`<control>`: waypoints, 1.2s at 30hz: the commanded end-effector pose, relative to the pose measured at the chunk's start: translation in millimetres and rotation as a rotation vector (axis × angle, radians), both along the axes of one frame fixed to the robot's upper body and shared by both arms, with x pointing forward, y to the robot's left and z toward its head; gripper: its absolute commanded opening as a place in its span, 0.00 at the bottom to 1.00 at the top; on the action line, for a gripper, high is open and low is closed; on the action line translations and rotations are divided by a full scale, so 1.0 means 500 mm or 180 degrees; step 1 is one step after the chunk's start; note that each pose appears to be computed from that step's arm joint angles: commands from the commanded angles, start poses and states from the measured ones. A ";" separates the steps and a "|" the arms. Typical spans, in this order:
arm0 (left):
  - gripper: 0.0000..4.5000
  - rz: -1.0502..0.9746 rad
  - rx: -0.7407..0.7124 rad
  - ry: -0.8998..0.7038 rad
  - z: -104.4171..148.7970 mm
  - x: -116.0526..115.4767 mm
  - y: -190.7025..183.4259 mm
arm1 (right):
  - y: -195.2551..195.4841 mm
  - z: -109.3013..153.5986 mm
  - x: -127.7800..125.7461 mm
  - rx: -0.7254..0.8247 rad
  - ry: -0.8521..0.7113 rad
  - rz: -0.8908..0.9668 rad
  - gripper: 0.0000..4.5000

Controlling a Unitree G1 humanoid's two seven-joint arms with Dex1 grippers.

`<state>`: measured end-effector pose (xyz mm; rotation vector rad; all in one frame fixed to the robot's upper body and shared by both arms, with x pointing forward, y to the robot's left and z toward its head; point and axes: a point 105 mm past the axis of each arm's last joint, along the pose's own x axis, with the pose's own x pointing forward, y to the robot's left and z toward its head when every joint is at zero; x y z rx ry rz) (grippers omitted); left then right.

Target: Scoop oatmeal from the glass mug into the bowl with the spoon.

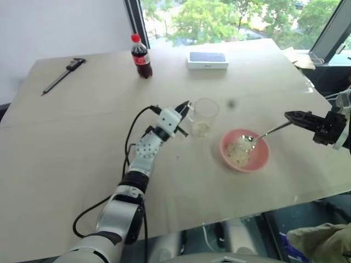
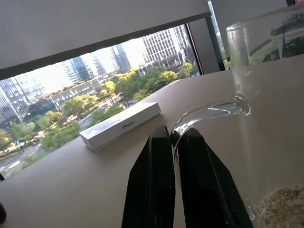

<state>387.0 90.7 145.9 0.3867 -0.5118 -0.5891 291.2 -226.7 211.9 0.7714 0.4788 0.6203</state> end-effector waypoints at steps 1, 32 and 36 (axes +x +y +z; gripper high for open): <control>0.01 0.0050 -0.0037 -0.0033 0.006 -0.004 0.009 | 0.024 0.042 -0.006 -0.0257 -0.0291 0.0041 0.00; 0.01 0.0219 -0.0150 0.0061 -0.004 -0.014 0.023 | 0.096 0.119 -0.006 -0.2674 -0.1629 0.0715 0.00; 0.01 0.0252 -0.0166 0.0049 -0.003 -0.015 0.026 | 0.082 0.134 -0.004 -0.1832 -0.1307 0.0652 0.00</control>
